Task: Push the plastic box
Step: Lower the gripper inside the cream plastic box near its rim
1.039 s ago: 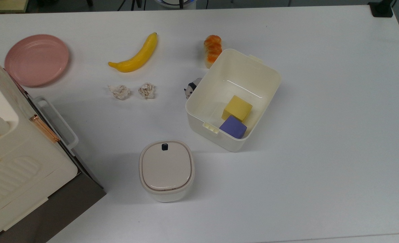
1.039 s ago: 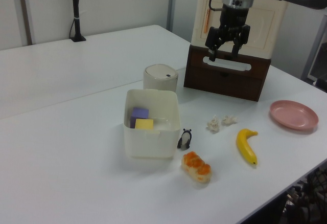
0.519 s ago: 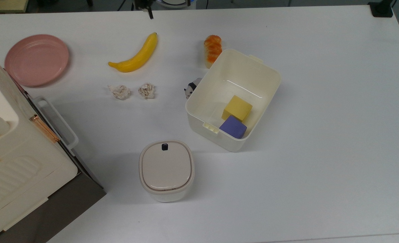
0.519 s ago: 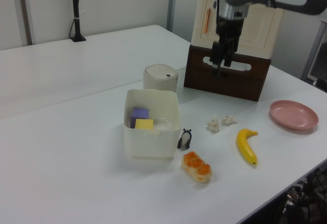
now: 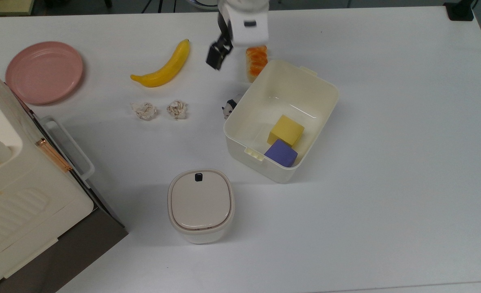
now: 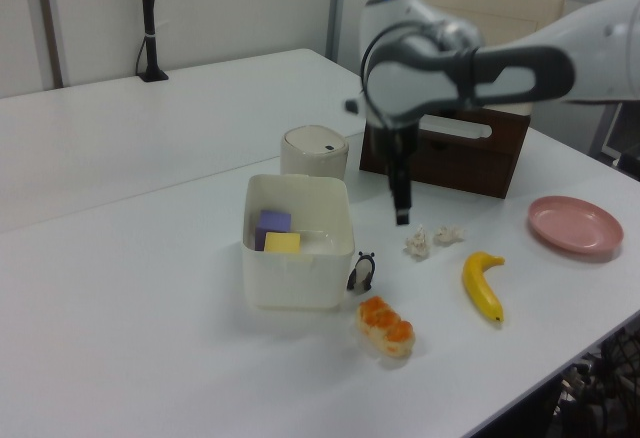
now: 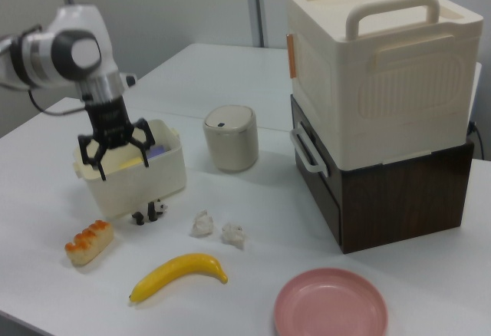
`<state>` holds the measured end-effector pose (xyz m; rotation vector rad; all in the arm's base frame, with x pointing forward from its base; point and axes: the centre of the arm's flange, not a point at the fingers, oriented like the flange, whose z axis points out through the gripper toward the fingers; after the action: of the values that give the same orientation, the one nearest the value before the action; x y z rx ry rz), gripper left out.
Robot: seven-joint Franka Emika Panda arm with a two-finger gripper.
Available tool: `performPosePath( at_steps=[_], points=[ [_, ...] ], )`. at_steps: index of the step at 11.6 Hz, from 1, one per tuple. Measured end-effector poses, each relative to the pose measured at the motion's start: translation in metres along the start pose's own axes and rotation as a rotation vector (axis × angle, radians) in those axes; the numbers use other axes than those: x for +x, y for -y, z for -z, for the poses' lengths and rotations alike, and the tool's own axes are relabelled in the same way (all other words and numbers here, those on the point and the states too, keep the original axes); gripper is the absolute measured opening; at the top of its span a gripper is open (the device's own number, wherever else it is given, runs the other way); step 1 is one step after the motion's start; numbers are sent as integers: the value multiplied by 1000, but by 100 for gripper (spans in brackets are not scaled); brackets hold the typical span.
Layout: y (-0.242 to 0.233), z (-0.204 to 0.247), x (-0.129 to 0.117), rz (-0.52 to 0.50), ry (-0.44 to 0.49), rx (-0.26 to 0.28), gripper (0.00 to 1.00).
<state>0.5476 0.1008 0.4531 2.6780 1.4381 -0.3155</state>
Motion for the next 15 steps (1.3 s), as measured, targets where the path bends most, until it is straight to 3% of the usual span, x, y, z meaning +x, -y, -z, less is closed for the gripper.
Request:
performPosePath(
  at_steps=[3, 8, 15],
  points=[
    [-2, -37, 22, -7, 19, 3, 100],
    [-4, -37, 23, -12, 14, -2, 100],
    [-5, -41, 41, -93, -18, -27, 100]
  ],
)
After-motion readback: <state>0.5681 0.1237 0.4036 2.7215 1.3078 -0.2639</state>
